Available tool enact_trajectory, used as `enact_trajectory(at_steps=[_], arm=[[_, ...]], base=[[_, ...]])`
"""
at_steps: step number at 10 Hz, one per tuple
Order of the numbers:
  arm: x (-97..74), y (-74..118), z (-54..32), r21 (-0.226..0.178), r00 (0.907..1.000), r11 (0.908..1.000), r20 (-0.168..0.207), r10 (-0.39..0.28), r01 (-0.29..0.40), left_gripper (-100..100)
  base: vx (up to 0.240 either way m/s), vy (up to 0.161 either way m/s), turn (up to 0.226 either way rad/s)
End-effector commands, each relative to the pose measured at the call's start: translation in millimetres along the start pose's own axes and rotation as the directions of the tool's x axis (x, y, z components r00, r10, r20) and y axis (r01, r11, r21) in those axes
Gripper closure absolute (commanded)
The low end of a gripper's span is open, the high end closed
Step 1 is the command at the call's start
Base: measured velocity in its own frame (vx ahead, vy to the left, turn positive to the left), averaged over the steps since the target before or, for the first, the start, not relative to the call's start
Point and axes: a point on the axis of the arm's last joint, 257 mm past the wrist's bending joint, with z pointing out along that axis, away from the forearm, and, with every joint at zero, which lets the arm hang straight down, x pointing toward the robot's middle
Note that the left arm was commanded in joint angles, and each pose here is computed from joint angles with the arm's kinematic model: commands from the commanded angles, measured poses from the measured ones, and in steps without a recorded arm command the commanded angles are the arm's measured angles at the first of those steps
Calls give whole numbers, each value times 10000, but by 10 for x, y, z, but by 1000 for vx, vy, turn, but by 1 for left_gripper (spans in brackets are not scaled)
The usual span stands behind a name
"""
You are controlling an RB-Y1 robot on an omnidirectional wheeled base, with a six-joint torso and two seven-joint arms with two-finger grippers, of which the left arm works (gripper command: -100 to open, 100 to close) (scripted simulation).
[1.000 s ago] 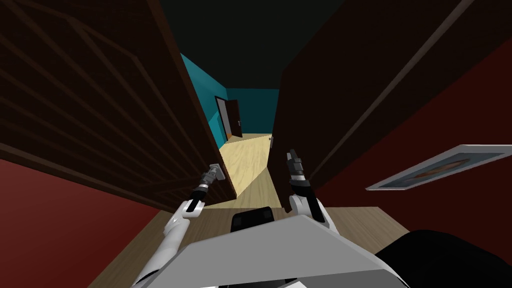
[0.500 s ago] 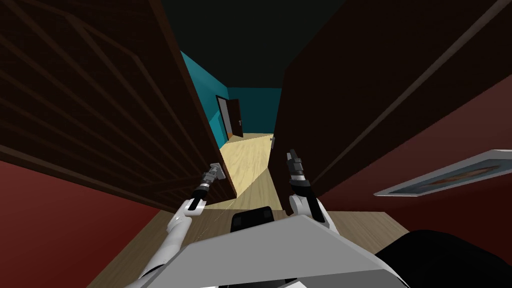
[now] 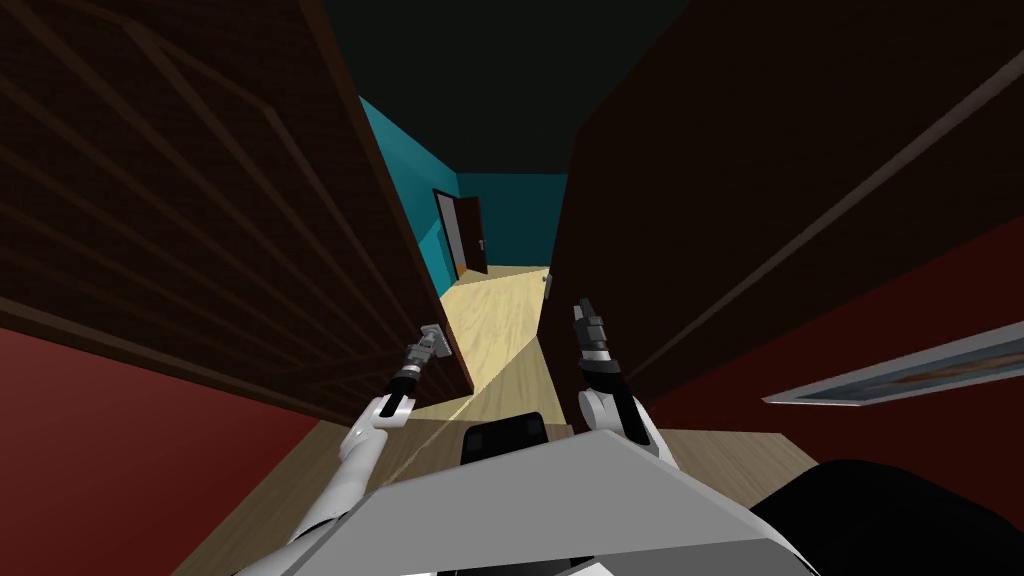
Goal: Push the door open
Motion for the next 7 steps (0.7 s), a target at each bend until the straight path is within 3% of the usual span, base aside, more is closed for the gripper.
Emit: enact_trajectory(at_steps=[1,2,5,7], arm=[[-59,114,53,-212,9984,9982,128,-553,555,100],[-59,114,53,-211,9982,9980,129,-589,592,100],[-70,101,101,-274,9860,9856,134,-1664,1668,100],[-83,84,151,-341,9665,9659,144,-2563,2567,100]], base=[[51,-13,47],[37,-9,25],[59,-22,57],[57,-18,62]])
